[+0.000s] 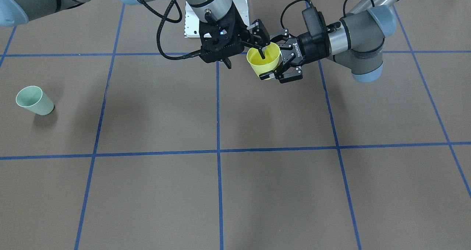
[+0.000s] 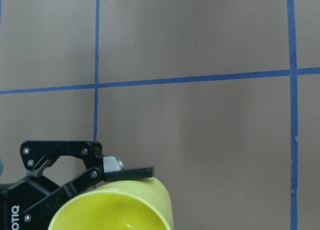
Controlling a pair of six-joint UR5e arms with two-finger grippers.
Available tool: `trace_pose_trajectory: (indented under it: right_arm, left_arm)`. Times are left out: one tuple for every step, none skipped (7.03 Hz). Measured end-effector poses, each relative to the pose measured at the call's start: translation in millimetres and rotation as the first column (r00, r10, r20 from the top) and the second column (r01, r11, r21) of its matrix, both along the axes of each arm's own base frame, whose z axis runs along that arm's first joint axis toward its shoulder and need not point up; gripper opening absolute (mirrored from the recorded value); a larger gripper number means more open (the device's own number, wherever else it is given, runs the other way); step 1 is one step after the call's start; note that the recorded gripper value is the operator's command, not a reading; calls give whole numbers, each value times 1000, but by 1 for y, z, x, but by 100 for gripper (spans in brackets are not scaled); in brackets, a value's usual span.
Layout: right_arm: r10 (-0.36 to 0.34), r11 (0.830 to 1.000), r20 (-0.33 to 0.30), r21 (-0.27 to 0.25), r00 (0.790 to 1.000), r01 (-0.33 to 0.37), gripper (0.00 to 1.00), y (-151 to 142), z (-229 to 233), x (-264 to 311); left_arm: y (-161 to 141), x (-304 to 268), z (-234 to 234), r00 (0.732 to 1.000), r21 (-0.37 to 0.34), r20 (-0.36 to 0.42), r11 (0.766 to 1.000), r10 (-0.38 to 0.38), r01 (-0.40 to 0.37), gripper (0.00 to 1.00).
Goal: Transfer and stack yellow cup on green cup
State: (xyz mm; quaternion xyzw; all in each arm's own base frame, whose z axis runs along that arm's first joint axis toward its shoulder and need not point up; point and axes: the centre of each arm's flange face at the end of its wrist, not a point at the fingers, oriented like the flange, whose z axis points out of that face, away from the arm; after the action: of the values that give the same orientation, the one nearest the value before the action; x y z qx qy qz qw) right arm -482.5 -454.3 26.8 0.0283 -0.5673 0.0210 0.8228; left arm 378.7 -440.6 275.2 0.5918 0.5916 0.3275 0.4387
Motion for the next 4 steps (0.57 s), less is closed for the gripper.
trace_pose_trajectory:
  right_arm:
    - [10, 1000, -7, 7, 1000, -10, 59, -1, 2, -2]
    - [14, 1000, -7, 14, 1000, -14, 54, 0, 2, -3]
    - [14, 1000, -4, 21, 1000, -14, 47, 1, -1, -3]
    - [13, 1000, 2, 28, 1000, -13, 38, 2, -3, -1]
  left_arm:
    - [0, 1, -1, 1000, -2, -4, 1000, -4, 4, 17]
    - [1, 3, -1, 1000, -4, -7, 1000, -7, 7, 17]
    - [2, 4, -2, 1000, -7, -9, 1000, -10, 10, 17]
    - [2, 5, -1, 1000, -8, -9, 1000, -12, 11, 18]
